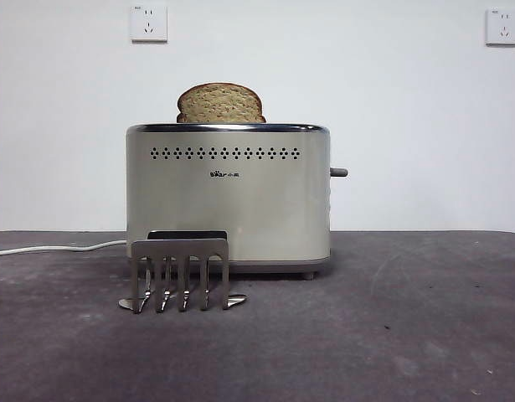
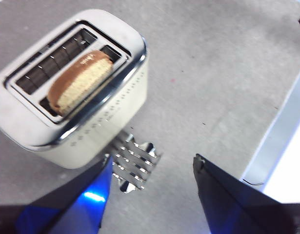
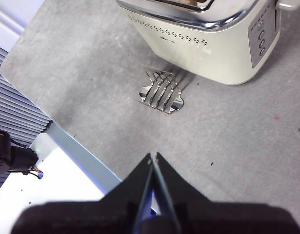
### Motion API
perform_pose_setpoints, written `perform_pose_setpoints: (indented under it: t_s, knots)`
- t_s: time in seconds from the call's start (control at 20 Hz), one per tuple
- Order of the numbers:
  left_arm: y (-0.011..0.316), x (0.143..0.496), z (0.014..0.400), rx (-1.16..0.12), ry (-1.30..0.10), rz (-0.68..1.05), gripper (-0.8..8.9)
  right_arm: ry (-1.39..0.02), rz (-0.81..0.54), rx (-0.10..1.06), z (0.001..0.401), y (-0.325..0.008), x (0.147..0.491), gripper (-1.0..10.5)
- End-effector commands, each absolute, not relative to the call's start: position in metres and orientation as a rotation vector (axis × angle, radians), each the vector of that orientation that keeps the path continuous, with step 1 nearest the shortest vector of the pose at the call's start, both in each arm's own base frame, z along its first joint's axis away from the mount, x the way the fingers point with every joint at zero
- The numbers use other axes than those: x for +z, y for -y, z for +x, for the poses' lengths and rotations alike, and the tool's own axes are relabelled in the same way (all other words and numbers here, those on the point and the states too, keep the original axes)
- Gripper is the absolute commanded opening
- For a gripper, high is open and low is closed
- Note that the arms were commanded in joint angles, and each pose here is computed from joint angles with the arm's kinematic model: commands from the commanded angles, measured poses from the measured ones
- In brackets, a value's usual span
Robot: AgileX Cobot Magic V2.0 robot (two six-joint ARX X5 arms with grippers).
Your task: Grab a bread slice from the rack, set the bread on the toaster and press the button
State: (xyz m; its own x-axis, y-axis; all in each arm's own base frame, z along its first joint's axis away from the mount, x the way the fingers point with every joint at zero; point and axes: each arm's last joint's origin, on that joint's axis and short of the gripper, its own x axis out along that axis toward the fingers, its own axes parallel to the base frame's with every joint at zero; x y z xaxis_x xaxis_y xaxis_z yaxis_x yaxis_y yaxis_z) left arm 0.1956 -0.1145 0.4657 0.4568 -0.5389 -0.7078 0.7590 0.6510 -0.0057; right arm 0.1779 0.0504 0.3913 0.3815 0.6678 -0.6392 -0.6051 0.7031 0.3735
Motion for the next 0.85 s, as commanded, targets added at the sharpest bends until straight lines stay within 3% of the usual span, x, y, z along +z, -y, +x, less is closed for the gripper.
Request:
perform_pose_setpoints:
  t_s: [0.05,0.1,0.85]
  knots:
    - [0.1149,0.4623,0.1952,-0.83,-0.766,0.329,1.31,-0.853,0.072,0.822,0.1781,-0.051,0.3902,0.0]
    - [0.1148,0.462,0.1949,-0.831,-0.769,0.332,-0.22,-0.853,0.072,0.821,0.1781,-0.051,0.3902,0.0]
    - [0.1148,0.4623,0.1953,-0.825,-0.766,0.331,-0.04,-0.854,0.073,0.812,0.1784,-0.0503,0.3901,0.0]
